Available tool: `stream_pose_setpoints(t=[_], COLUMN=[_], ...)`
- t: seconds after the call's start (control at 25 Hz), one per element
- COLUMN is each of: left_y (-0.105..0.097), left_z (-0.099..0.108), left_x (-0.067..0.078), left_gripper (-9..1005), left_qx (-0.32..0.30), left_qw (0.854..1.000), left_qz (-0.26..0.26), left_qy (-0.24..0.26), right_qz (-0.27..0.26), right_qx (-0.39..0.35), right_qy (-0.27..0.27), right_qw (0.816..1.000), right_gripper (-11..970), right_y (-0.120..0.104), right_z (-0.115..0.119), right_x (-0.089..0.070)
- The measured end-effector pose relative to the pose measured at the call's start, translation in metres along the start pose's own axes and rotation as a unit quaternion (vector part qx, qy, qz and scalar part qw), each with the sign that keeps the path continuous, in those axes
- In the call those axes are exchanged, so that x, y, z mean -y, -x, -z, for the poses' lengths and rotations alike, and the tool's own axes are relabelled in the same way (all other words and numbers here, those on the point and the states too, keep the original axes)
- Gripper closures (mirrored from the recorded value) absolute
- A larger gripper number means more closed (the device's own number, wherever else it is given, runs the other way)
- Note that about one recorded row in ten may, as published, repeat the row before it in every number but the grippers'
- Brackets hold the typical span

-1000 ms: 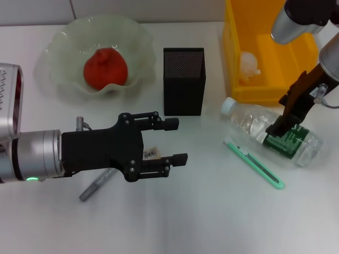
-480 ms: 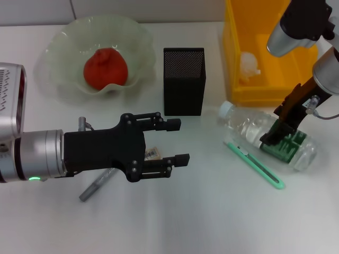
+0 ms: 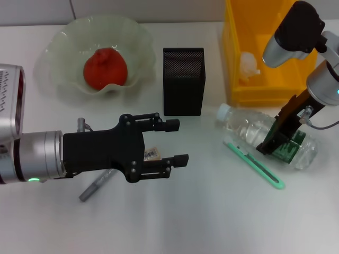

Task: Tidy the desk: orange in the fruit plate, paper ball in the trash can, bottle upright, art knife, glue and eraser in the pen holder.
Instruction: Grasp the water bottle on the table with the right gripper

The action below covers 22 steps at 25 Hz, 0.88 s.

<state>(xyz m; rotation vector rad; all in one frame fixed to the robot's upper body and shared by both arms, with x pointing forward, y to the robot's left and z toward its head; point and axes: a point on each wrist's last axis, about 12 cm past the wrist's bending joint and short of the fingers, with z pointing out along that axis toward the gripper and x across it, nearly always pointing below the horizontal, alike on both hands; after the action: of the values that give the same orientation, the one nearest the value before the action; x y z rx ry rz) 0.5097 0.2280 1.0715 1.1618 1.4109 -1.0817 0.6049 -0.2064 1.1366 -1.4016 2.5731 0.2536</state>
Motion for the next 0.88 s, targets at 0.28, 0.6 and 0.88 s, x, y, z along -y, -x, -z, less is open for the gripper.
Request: stream_pose_setpoints(t=[0.28,0.6,0.88], left_y=[-0.0003,-0.0003,0.0001], left_z=[-0.0003,-0.0002,-0.0002], left_x=[0.0003,0.0004,0.0007], left_gripper=[376,379,380], left_qx=[-0.001,-0.001,0.001], left_qw=[1.000,1.000,1.000], left_qz=[0.000,0.000,0.000], left_qy=[-0.001,-0.001,-0.003], right_qz=[-0.003,-0.010,-0.019], right_qx=[-0.007,-0.005,0.001], right_qy=[0.008,0.008,0.005], right_qw=[1.000,1.000,1.000], right_gripper=[155,159,162], right_y=[-0.0034,-0.0066,-0.0083], right_z=[-0.0068,-0.0100,-0.0096], right_x=[-0.0009,0.0003,0.0020])
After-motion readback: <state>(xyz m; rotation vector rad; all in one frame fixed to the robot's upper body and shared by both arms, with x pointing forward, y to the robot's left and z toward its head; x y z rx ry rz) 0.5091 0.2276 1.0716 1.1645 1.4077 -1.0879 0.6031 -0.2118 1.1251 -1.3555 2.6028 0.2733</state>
